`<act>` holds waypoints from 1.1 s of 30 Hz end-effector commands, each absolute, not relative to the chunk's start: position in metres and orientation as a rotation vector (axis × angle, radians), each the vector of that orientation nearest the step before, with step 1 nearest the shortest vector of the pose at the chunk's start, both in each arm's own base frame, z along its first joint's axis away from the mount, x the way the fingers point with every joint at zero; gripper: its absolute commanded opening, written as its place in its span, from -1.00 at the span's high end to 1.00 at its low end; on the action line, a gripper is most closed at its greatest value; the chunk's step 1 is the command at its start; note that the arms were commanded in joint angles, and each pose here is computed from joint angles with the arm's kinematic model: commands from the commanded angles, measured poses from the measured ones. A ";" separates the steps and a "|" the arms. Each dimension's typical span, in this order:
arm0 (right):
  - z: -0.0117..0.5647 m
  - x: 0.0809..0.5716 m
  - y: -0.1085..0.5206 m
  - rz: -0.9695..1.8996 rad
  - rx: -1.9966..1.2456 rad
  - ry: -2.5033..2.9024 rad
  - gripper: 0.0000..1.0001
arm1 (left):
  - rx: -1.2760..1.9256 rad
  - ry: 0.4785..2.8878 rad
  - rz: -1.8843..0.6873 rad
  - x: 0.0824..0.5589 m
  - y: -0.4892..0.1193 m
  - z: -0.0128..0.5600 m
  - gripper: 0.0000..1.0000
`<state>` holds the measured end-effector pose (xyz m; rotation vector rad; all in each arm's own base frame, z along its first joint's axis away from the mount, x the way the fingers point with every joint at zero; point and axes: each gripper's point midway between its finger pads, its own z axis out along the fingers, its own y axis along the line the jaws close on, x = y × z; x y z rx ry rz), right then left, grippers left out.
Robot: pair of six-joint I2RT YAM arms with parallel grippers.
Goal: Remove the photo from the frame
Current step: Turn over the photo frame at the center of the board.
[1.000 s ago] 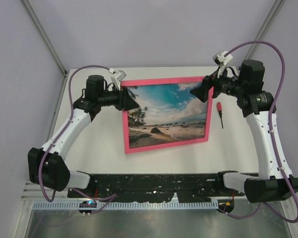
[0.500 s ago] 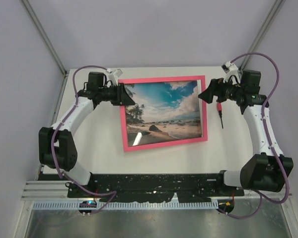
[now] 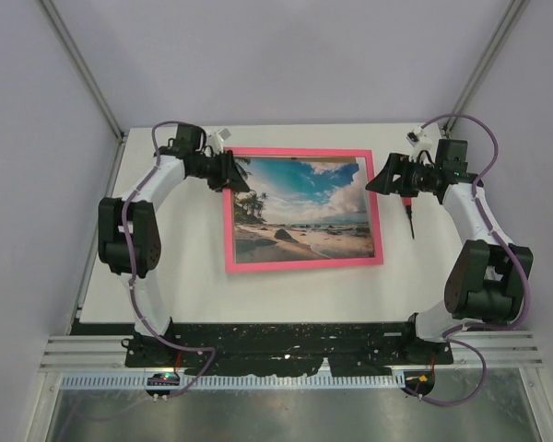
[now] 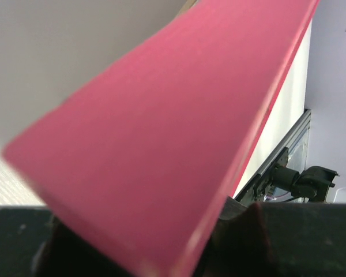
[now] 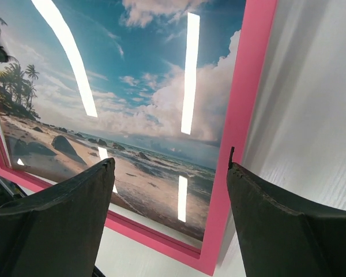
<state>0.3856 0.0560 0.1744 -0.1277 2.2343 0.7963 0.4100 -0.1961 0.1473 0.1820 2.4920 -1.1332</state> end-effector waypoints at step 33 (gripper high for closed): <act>0.128 0.389 0.068 0.821 -0.064 2.363 -0.66 | 0.123 2.813 -0.490 0.455 -0.119 0.086 0.60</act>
